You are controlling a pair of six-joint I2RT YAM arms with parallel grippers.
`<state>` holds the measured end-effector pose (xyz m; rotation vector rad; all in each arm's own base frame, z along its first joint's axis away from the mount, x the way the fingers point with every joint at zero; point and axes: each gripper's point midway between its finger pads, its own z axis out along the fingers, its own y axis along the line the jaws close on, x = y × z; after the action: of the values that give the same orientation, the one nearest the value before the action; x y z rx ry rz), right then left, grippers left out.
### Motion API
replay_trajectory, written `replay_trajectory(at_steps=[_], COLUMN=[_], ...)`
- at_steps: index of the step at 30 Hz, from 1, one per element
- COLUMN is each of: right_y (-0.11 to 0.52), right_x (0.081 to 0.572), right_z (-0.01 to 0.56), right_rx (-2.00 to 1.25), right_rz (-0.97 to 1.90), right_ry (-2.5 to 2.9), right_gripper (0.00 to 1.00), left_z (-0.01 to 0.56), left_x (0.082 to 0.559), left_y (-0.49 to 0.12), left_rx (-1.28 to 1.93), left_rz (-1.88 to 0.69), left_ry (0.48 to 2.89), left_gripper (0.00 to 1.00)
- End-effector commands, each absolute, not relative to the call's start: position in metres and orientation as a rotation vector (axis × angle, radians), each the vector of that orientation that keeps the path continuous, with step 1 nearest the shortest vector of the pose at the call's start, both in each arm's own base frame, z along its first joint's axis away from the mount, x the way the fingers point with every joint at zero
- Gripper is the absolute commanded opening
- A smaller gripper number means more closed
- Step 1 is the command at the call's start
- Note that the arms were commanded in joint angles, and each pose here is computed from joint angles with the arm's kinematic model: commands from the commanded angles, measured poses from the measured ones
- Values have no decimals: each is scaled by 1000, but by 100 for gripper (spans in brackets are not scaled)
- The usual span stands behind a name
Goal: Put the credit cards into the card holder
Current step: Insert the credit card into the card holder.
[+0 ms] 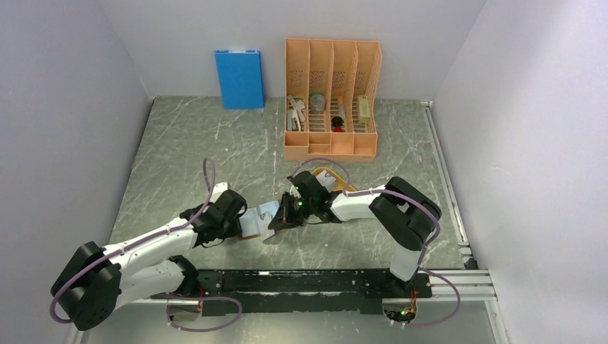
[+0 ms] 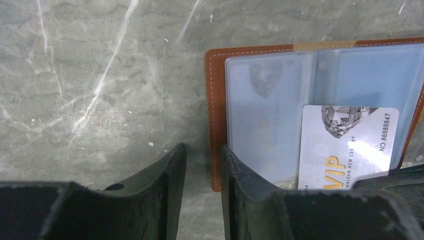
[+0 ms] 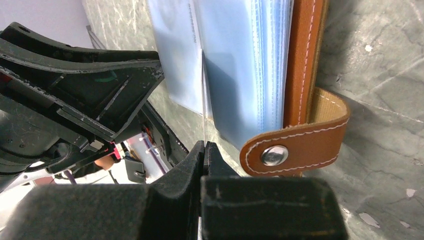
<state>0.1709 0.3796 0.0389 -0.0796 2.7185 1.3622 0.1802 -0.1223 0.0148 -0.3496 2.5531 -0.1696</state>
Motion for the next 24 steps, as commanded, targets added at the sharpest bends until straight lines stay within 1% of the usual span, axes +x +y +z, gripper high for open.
replay_trajectory(at_steps=[1,14,19,24], right_y=[387,376,376,367], right_x=[173,160,169,187], right_z=[44,37,39,36], right_rx=[-124,-175,-151,-72], right_rz=[1398,1359,1321,1257], right_ry=[2693,2723,2702,2677], right_gripper=[0,0,0,0], left_z=[12,16,16,15], left_x=[182,200,201,200], left_y=[-126,-136,-135,-132], left_rx=[-340,-266,-261,-261], left_rz=[-184,-153,-147,-127], left_ry=[2560,2555,2550,2553], left_gripper=[37,38,38,38])
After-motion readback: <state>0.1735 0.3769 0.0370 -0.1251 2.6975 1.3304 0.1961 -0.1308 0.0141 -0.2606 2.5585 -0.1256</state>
